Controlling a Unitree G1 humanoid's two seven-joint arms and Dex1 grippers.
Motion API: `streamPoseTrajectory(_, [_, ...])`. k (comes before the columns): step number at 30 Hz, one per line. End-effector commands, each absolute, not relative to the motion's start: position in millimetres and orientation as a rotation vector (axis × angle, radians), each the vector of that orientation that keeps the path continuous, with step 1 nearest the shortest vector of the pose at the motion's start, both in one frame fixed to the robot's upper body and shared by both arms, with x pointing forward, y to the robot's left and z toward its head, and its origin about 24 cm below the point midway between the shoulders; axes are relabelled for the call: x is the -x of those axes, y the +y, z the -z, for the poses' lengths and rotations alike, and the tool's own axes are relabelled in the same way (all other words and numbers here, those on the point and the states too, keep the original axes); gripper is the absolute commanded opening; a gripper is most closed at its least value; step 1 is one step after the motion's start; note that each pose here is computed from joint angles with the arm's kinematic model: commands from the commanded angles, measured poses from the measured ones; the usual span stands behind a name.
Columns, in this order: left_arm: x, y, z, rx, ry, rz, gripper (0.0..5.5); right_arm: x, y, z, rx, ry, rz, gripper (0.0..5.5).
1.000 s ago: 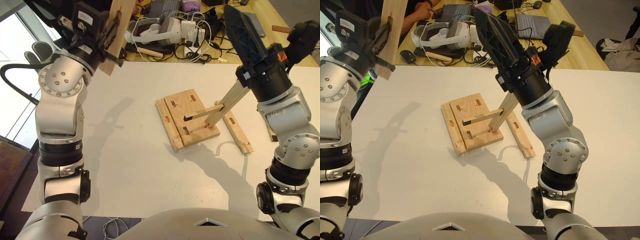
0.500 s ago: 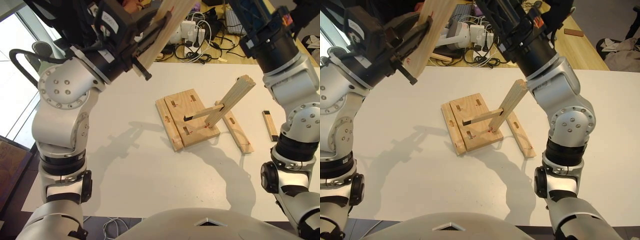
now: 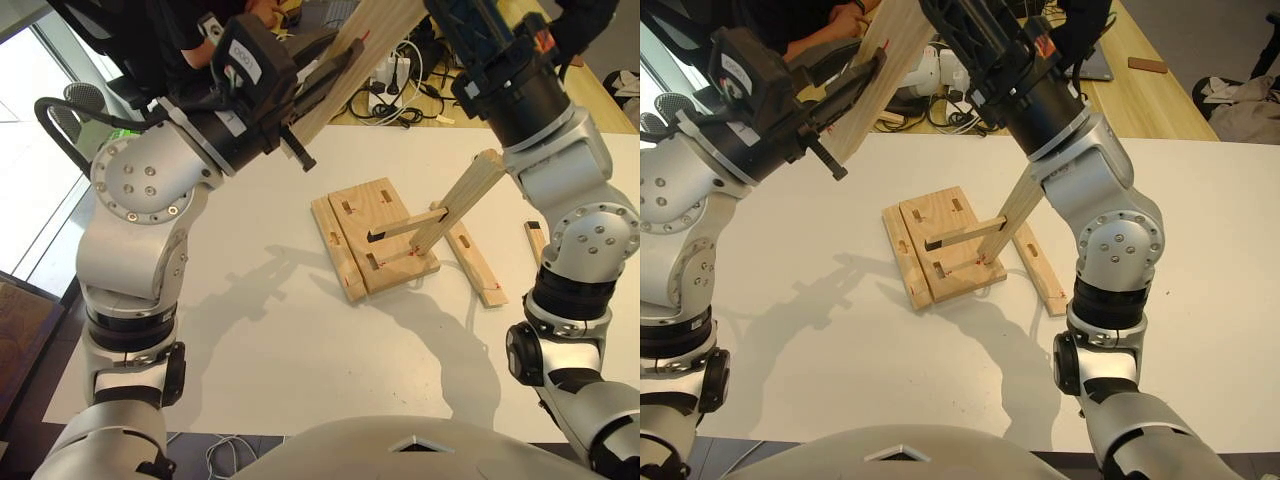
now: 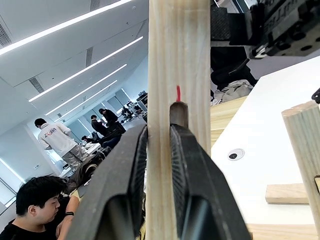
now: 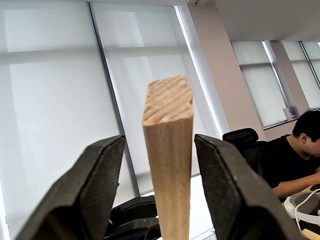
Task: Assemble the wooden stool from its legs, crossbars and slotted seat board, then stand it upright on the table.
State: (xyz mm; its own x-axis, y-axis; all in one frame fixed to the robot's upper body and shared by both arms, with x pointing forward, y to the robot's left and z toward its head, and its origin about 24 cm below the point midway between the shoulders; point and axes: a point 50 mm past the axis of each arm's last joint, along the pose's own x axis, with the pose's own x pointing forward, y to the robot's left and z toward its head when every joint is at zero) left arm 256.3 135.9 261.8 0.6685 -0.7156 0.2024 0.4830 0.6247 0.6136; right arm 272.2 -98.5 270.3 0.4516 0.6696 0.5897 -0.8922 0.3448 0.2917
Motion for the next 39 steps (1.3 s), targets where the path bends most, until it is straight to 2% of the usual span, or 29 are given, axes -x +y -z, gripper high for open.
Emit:
streamPoseTrajectory(1, [-256.1, 134.3, -267.2, -0.574, -0.488, 0.715, 0.59, -273.0, -99.0, -272.1, -0.628, -0.414, -1.048, 1.75])
streamPoseTrajectory(5, [-255.9, 133.5, -266.6, -0.579, -0.487, 0.732, 0.59, -274.1, -100.1, -272.0, -0.621, -0.42, -1.034, 1.09])
streamPoseTrajectory(6, [-255.3, 133.7, -266.2, -0.58, -0.491, 0.737, 0.87, -274.4, -100.2, -271.8, -0.621, -0.421, -1.03, 1.04])
streamPoseTrajectory(14, [-252.8, 136.1, -262.6, -0.552, -0.429, 0.809, 1.99, -273.1, -100.4, -271.7, -0.62, -0.431, -1.026, 1.02])
streamPoseTrajectory(19, [-259.6, 153.4, -271.6, -0.475, -0.297, 0.846, 2.76, -269.5, -100.2, -275.6, -0.61, -0.439, -1.06, 1.01])
streamPoseTrajectory(26, [-271.1, 177.8, -288.3, -0.386, -0.214, 0.838, 3.76, -261.0, -98.3, -274.0, -0.602, -0.423, -1.154, 1.01])
streamPoseTrajectory(33, [-269.2, 187.1, -295.9, -0.165, -0.09, 0.975, 3.78, -258.6, -102.9, -269.3, -0.592, -0.402, -1.215, 1.01])
streamPoseTrajectory(39, [-269.2, 187.0, -299.7, -0.051, -0.07, 0.999, 3.78, -266.4, -101.1, -266.0, -0.577, -0.39, -1.134, 1.01])
